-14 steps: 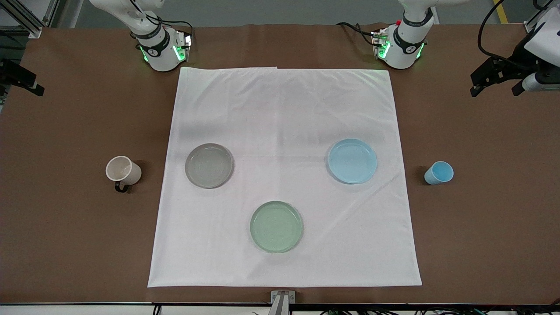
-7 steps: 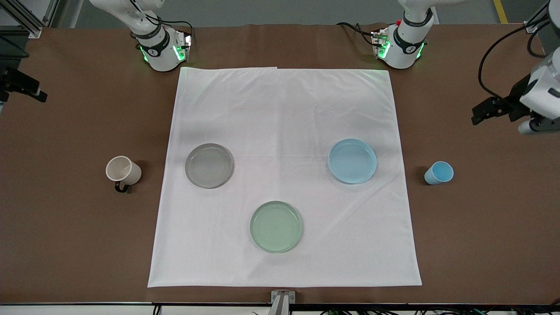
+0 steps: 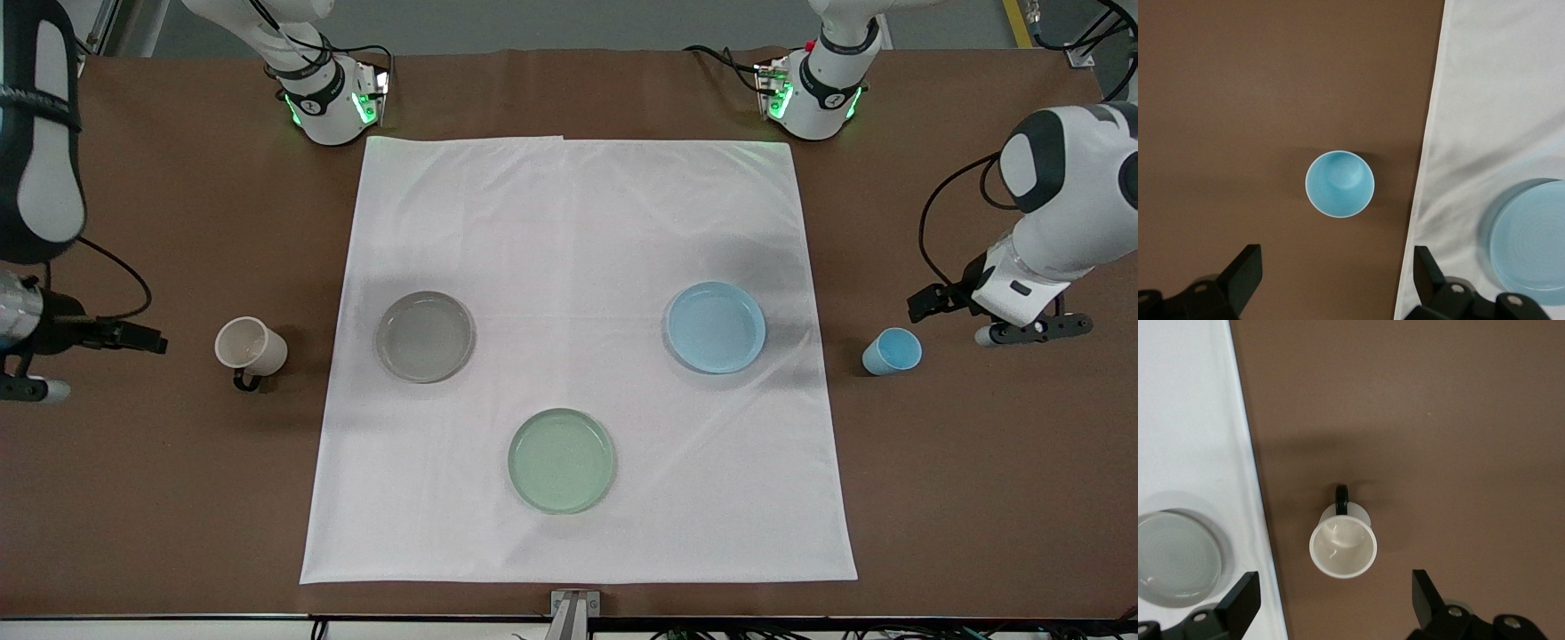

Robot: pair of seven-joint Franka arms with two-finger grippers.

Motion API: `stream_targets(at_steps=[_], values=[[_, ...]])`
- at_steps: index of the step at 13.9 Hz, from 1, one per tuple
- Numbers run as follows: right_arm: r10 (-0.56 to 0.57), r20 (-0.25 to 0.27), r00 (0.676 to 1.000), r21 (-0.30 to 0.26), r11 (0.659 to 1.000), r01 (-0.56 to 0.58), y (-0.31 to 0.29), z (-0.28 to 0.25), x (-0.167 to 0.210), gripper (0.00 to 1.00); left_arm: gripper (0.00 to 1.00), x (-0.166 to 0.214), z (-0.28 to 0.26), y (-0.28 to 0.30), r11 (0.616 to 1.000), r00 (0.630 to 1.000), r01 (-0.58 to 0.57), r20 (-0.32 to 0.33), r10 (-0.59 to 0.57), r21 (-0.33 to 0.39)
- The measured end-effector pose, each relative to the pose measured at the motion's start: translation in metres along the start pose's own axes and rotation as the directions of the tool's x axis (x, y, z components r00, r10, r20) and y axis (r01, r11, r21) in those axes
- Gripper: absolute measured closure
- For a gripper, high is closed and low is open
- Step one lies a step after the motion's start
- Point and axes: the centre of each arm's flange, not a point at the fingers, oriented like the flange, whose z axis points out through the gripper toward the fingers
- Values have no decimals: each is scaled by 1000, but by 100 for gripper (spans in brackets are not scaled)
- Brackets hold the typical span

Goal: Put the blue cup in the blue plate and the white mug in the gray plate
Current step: 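Grasp the mug with the right gripper while the left gripper grasps the cup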

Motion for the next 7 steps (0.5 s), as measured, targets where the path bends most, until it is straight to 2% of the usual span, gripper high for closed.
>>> stream_targets(at_steps=[3,5,7], values=[[2,-5,1000,-12,1000,-3,1,68,23,0,0,0,37,-6,1000,1000,-6,7,6,-4],[6,-30,1000,-15,1000,-6,3,106,26,2,4,3,55,-25,1000,1000,-4,5,4,-6],[23,-52,998,1,1000,-23,4,142,17,5,15,5,75,-43,1000,1000,13,5,-13,-9]])
